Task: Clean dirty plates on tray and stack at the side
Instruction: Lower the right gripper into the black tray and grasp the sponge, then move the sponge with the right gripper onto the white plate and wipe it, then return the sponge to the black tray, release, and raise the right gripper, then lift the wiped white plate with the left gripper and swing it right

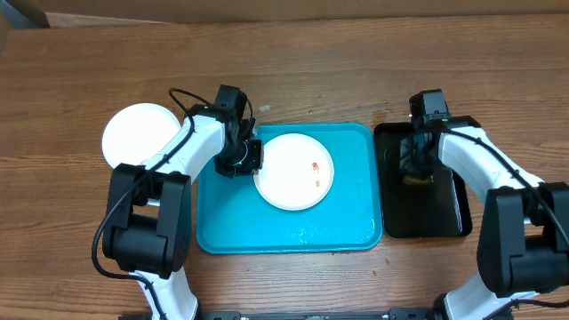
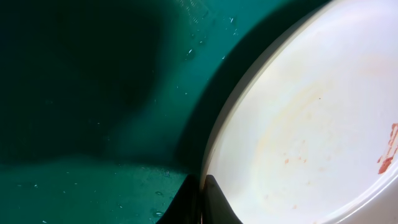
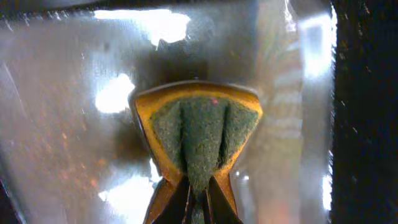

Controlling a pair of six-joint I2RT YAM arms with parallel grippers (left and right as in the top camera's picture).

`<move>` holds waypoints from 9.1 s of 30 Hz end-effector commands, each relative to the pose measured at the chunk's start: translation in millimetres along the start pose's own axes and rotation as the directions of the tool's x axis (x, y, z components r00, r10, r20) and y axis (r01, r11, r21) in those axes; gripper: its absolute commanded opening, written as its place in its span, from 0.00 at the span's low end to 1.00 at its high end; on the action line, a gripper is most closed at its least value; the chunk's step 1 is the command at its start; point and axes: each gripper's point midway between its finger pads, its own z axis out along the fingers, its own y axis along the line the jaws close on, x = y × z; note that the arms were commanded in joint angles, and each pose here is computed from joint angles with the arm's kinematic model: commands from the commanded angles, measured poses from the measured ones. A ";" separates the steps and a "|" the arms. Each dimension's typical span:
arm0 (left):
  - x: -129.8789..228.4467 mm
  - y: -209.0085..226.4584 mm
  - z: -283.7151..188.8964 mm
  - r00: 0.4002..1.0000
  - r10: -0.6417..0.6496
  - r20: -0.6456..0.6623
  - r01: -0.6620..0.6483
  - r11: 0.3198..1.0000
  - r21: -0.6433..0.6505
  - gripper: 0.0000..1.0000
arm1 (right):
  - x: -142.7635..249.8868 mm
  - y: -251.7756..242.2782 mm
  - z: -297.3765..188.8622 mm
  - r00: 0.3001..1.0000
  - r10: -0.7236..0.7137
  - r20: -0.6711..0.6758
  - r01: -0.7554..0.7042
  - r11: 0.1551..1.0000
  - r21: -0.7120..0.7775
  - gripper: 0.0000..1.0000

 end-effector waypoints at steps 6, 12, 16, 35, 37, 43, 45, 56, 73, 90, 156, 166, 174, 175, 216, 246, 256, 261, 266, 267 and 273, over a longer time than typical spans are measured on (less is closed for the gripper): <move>-5.8 -3.0 -6.3 0.999 -0.035 0.041 0.034 0.999 0.004 0.29 | -35.3 -7.0 -45.7 0.993 0.008 0.116 -0.009 1.000 0.009 0.04; -1.3 -2.3 -6.0 0.998 -0.051 0.023 0.051 0.999 0.000 0.04 | -17.9 -10.4 -43.6 0.999 -0.005 0.047 0.004 1.000 0.025 0.04; 9.3 -0.8 -5.8 0.993 -0.114 -0.018 0.113 0.993 -0.013 0.04 | -15.5 -11.7 -43.8 0.999 -0.007 0.038 0.006 0.999 0.031 0.04; 8.0 -5.3 -4.6 0.995 -0.099 -0.010 0.098 0.995 -0.013 0.04 | -16.7 -16.9 -57.3 0.998 -0.062 0.016 0.061 0.997 0.056 0.04; 8.3 -6.4 -4.1 0.996 -0.093 -0.009 0.093 0.996 -0.017 0.04 | -15.8 -17.9 -57.6 0.998 -0.055 0.013 0.054 0.997 0.063 0.04; 7.5 -6.9 -4.0 0.996 -0.084 -0.006 0.084 0.996 -0.015 0.04 | -20.8 -14.3 -62.2 0.998 -0.062 0.030 0.060 0.996 0.062 0.04; 7.4 -7.0 -4.0 0.996 -0.084 -0.005 0.084 0.996 -0.015 0.04 | -22.0 -14.4 -67.7 0.998 -0.064 0.027 0.063 0.996 0.062 0.04; 7.5 -6.9 -4.0 0.996 -0.084 -0.006 0.084 0.996 -0.015 0.05 | -3.7 -10.3 -74.5 0.995 0.087 -0.054 -0.086 0.996 0.031 0.04; 5.3 -7.6 -4.0 0.997 -0.081 0.003 0.081 0.997 -0.012 0.05 | -53.7 114.8 -162.0 0.954 -0.187 0.234 0.240 0.943 -0.228 0.04; 6.0 -7.4 -4.0 0.997 -0.082 0.000 0.082 0.997 -0.013 0.05 | -28.3 197.9 -97.4 0.807 -0.545 0.227 0.479 0.829 0.288 0.04; 5.4 -8.4 -4.0 0.998 -0.070 0.002 0.070 0.998 -0.007 0.28 | -33.6 -9.1 -67.9 0.971 0.058 -0.231 -0.079 0.993 -0.082 0.04; 7.5 -9.2 -4.0 0.997 -0.073 -0.008 0.073 0.997 -0.003 0.40 | -14.9 -29.6 -11.0 0.966 0.111 -0.234 -0.117 0.993 -0.016 0.04; 9.0 -8.7 -4.0 0.997 -0.074 -0.013 0.074 0.997 -0.005 0.47 | -19.8 -29.7 -14.5 0.968 0.112 -0.223 -0.119 0.993 -0.018 0.64; 8.9 -8.7 -4.0 0.997 -0.074 -0.013 0.074 0.997 -0.005 0.50 | -24.7 -30.0 -17.6 0.971 0.114 -0.210 -0.121 0.992 -0.020 0.65; -46.1 -38.5 -93.0 0.987 0.032 0.157 -0.011 0.991 -0.134 0.04 | -84.9 -146.7 -59.6 0.834 0.552 -0.025 -0.552 0.834 0.000 1.00; -12.8 -263.3 -115.0 0.606 0.575 0.550 -0.323 0.810 -0.490 0.04 | -85.0 -146.8 -59.6 0.834 0.552 -0.025 -0.552 0.834 0.000 1.00; 21.9 -312.0 -171.4 0.284 0.799 0.529 -0.181 0.587 -0.789 0.04 | -84.9 -146.7 -59.6 0.834 0.552 -0.025 -0.552 0.834 0.000 1.00; 33.9 -321.4 -194.9 0.218 0.837 0.502 -0.080 0.528 -0.845 0.04 | -85.0 -146.8 -59.6 0.834 0.552 -0.025 -0.552 0.834 0.000 1.00; 39.4 -327.2 -199.2 0.200 0.830 0.521 -0.064 0.542 -0.838 0.04 | -84.9 -146.7 -59.6 0.834 0.552 -0.025 -0.552 0.834 0.000 1.00; 39.2 -327.1 -199.4 0.200 0.825 0.529 -0.061 0.549 -0.833 0.04 | -84.9 -146.7 -59.6 0.834 0.552 -0.025 -0.552 0.834 0.000 1.00; 38.4 -326.3 -198.8 0.207 0.780 0.590 -0.047 0.610 -0.791 0.04 | -85.0 -146.8 -59.6 0.834 0.552 -0.025 -0.552 0.834 0.000 1.00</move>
